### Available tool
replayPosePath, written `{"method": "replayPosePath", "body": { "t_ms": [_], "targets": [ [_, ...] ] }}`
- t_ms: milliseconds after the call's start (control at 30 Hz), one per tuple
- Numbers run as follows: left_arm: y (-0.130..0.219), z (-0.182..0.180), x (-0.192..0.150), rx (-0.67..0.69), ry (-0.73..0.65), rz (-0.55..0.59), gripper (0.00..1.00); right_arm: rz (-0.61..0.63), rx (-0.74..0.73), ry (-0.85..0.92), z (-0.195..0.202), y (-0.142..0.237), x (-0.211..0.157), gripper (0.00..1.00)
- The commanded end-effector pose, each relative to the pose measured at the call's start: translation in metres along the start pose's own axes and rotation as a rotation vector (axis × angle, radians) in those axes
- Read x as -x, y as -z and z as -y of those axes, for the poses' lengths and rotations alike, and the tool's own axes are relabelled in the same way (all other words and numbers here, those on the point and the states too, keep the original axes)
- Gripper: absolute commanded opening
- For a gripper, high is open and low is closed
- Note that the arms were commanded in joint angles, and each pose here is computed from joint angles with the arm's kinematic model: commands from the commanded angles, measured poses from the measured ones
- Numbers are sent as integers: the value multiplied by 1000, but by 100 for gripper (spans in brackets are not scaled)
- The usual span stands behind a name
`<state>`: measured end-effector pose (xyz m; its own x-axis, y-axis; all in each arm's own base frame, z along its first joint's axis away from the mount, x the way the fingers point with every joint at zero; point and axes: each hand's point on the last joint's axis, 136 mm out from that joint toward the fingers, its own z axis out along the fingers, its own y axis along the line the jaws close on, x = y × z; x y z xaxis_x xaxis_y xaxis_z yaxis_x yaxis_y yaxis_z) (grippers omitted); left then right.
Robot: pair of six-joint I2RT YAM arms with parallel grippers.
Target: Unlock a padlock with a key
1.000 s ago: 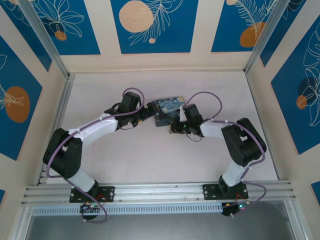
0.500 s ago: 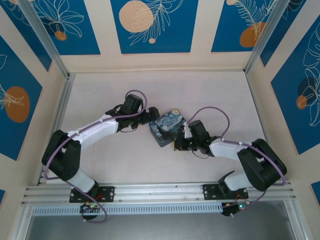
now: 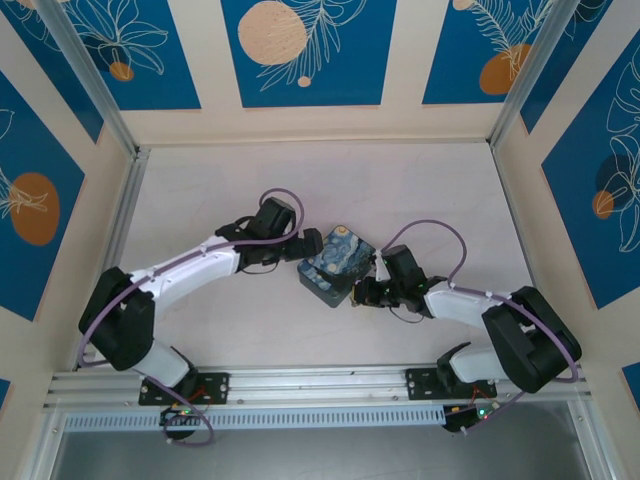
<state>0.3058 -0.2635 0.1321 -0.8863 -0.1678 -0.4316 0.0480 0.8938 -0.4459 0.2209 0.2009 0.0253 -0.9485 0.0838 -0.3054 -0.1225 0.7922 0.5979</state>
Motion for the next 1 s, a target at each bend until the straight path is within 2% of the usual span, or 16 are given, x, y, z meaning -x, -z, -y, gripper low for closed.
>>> {"method": "replayPosePath", "body": {
  "t_ms": [0,100,200,433,500,533,633,867,967],
  "targets": [
    [15,3,4,13,-42,30,100,-20,-20,-48,6,5,-6,14],
    [20,5,3,17,-62,36,100,-16,-20,-50,6,7,-6,15],
    [22,7,0,25,-84,35,100,-16,-20,-50,7,8,-8,21],
    [22,7,-9,38,-109,14,100,-20,-27,-58,12,9,-13,22],
    [21,8,-11,39,-115,8,100,-25,-29,-58,14,9,-16,30],
    [20,9,-11,37,-118,7,100,-25,-28,-59,14,9,-16,31],
    [19,11,-14,36,-129,-2,100,-27,-27,-61,15,9,-18,30],
    [15,11,-23,81,-183,-20,100,-11,-23,-64,13,11,-13,15],
    [13,8,-26,99,-195,-26,100,-2,-20,-58,12,12,-12,15]
  ]
}}
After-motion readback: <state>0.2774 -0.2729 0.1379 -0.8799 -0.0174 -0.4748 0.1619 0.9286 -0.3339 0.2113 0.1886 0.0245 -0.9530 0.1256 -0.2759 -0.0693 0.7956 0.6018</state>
